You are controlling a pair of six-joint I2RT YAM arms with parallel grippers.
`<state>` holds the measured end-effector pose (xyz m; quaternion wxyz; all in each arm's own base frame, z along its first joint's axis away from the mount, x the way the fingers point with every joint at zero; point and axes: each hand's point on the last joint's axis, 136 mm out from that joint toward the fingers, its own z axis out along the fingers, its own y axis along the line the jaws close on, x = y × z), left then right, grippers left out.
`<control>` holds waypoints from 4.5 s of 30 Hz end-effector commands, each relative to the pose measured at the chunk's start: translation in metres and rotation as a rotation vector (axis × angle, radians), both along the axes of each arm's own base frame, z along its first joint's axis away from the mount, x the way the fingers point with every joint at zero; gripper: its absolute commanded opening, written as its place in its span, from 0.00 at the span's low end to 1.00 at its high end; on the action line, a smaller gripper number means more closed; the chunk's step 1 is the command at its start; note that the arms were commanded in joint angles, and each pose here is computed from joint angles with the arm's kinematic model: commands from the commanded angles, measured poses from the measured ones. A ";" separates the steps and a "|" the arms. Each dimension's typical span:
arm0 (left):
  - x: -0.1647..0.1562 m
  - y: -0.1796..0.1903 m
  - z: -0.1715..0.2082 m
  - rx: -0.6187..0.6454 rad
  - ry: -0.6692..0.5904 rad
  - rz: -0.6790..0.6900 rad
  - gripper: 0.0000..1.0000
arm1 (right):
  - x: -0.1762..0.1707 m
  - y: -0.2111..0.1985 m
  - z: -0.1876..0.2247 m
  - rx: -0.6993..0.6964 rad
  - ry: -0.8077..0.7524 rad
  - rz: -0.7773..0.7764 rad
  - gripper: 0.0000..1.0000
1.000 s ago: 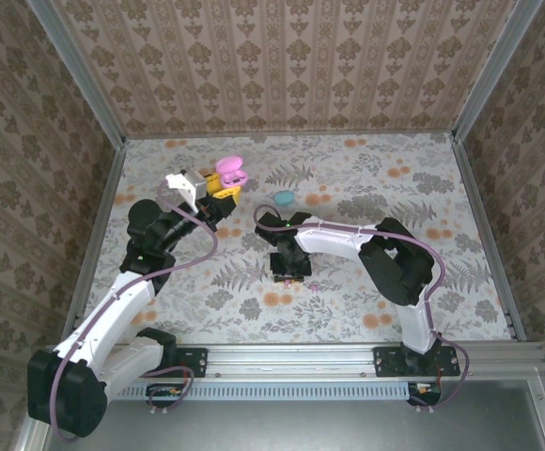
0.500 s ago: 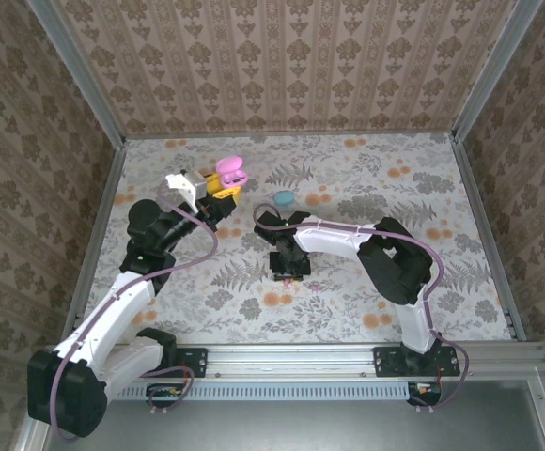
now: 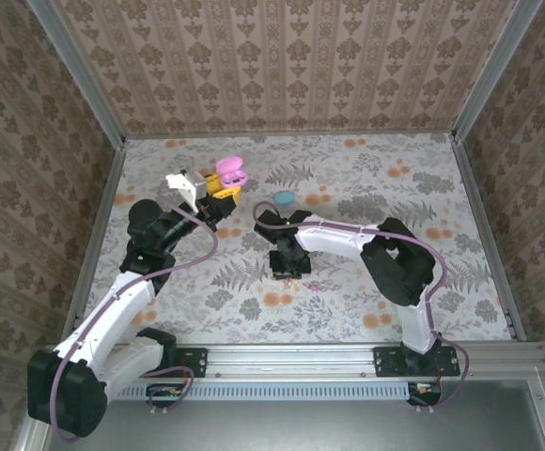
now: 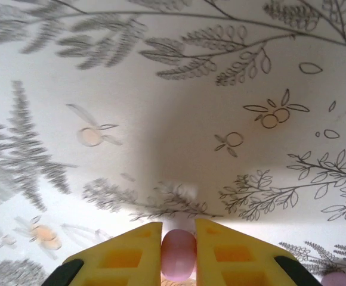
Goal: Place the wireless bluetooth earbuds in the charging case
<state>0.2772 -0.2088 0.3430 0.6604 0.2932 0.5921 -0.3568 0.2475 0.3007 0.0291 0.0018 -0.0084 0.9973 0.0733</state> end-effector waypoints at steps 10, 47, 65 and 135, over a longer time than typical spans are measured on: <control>0.006 -0.006 0.011 0.010 -0.031 -0.019 0.31 | 0.054 -0.018 0.146 0.477 -0.345 -0.056 0.21; -0.004 -0.046 -0.009 0.098 -0.048 -0.188 0.32 | 0.078 -0.010 0.352 1.359 -0.375 0.027 0.22; -0.006 -0.043 -0.002 0.092 -0.064 -0.177 0.32 | 0.087 0.001 0.344 1.472 -0.187 -0.050 0.23; -0.009 -0.053 -0.003 0.082 -0.080 -0.188 0.32 | 0.075 0.045 0.294 0.846 -0.579 0.121 0.24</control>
